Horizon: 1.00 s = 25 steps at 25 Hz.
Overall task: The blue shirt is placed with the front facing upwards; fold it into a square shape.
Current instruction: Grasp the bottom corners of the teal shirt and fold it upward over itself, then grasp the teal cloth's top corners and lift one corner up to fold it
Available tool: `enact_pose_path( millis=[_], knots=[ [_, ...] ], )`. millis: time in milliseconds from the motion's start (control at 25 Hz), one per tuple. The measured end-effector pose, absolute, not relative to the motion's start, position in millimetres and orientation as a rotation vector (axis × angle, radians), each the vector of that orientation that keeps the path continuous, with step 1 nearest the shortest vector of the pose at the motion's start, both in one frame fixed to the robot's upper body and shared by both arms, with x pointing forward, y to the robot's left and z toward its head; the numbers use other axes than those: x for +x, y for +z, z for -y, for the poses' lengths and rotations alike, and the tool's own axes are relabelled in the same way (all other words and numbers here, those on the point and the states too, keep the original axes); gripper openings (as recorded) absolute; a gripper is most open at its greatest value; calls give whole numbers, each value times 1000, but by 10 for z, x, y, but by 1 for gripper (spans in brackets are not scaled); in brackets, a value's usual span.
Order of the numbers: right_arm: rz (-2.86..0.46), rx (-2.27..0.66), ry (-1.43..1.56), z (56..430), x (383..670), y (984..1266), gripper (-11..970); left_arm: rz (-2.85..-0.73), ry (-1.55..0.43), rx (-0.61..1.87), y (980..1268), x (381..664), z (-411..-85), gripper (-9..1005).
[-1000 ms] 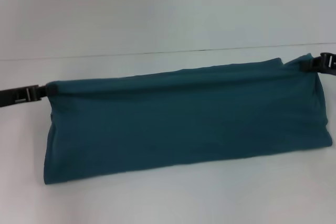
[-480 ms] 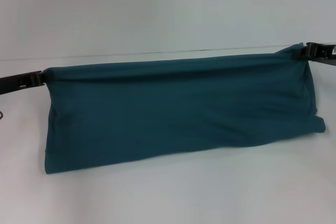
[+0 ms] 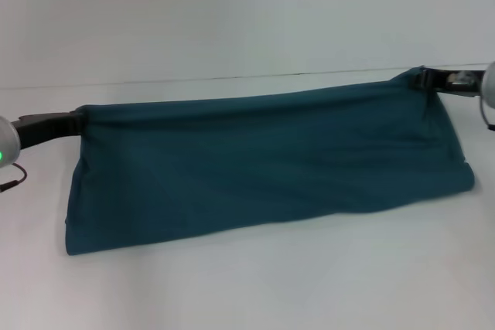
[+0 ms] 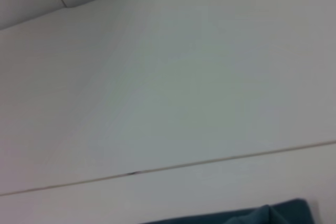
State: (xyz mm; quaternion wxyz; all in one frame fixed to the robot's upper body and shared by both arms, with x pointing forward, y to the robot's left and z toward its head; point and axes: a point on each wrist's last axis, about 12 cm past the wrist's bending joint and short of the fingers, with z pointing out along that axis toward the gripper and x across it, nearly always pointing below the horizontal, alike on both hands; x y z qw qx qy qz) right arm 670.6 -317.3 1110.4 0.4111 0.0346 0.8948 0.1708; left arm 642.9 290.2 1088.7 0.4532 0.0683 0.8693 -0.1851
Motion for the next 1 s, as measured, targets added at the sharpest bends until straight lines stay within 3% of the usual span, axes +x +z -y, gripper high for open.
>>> enact_pose_path(
  millis=[200,280,560,920,1000],
  knots=[
    [-2199,5,276,2902,6797,11014,119,-2123,-301,140,10782,6460,-2778,6],
    [-2183,-28,242,2833,6820,11019,122,-2116,-267,131,10774,6468,-2759,54],
    [-2164,-50,225,2893,6798,11054,430,-2094,-331,140,10887,6419,-2861,265],
    [-2087,-55,480,3209,6331,11021,811,-2280,-598,73,10995,6189,-3181,579],
    [-2067,-49,532,3260,6239,11005,817,-2316,-594,71,10984,6174,-3193,641]
  ],
)
